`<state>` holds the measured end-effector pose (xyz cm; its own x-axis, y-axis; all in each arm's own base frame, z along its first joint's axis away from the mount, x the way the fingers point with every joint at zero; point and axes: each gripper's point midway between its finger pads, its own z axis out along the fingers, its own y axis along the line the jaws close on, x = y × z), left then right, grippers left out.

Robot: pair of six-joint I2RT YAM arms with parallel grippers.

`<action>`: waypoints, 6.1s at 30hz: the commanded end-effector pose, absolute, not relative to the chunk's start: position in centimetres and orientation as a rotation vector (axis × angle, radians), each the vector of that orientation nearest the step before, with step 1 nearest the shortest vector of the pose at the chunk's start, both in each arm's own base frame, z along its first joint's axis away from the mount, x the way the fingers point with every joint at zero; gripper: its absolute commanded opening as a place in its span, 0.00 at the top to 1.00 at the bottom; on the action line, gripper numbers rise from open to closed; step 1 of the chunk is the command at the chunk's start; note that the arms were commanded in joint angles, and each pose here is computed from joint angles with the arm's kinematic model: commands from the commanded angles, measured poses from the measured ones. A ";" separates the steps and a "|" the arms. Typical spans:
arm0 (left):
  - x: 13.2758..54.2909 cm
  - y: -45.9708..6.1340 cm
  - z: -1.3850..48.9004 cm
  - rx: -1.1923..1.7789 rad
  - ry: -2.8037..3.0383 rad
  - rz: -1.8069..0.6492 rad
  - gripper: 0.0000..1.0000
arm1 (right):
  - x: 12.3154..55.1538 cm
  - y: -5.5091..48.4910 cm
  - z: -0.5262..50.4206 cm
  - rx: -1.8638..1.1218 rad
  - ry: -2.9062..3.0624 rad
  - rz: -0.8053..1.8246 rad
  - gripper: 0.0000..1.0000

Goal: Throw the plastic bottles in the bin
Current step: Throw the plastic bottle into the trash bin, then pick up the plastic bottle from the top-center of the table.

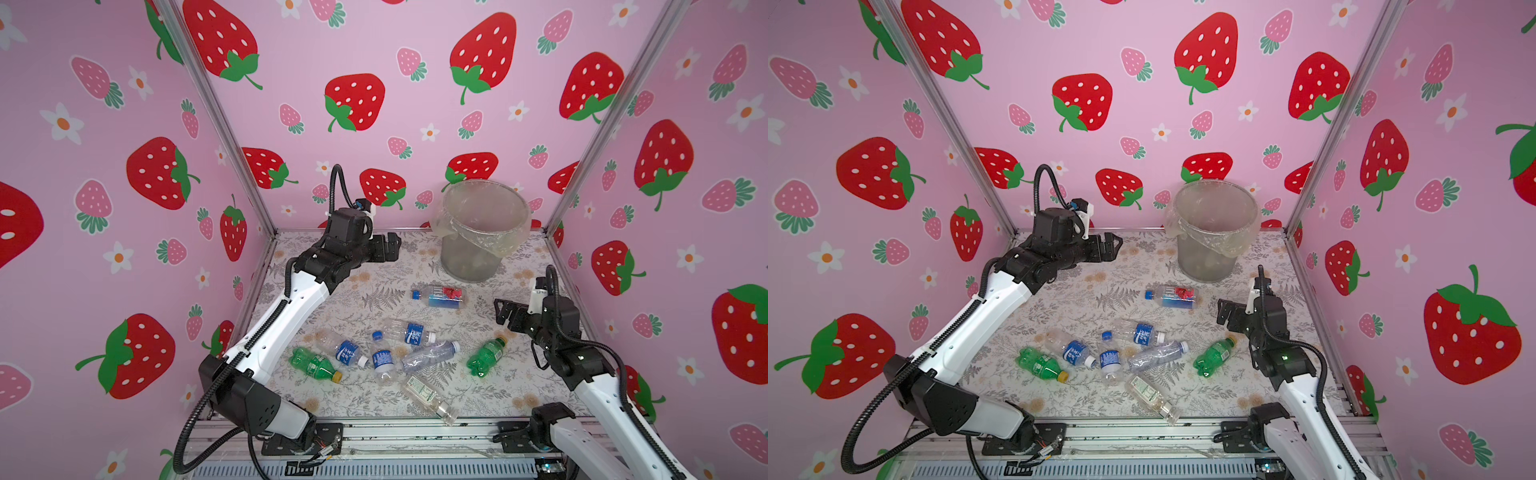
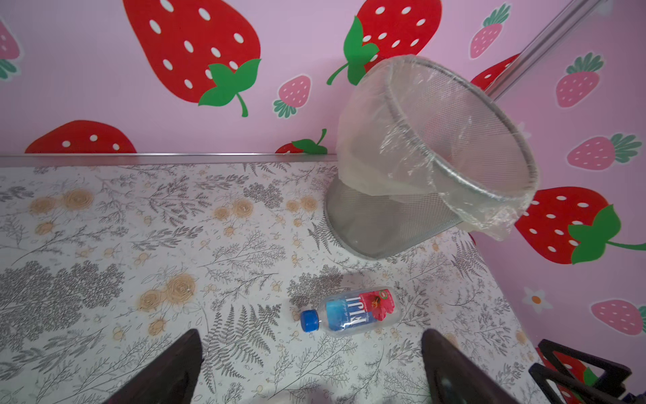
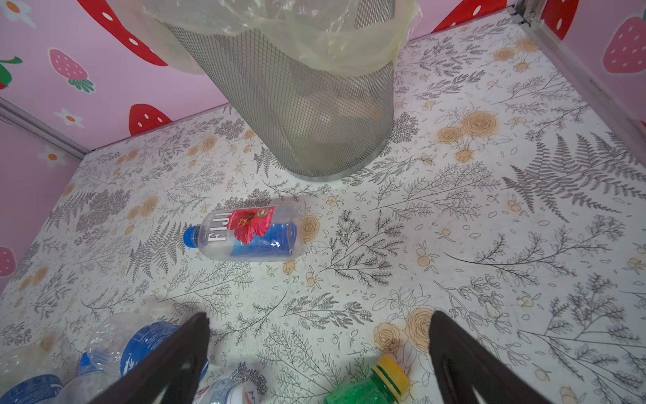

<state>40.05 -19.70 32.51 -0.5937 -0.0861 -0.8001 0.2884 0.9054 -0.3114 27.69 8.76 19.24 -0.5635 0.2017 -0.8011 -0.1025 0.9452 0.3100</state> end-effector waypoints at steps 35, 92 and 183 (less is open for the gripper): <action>39.2 -13.4 24.8 0.091 2.362 -0.426 0.01 | 30.1 16.7 14.2 -0.291 2.283 0.363 0.01; 39.1 -12.6 24.8 0.103 2.367 -0.368 0.01 | 33.8 23.9 11.2 -1.597 1.893 -0.026 0.01; 39.4 -11.7 24.6 0.052 2.396 -0.461 0.00 | 31.9 26.9 22.0 -0.908 1.872 0.407 0.31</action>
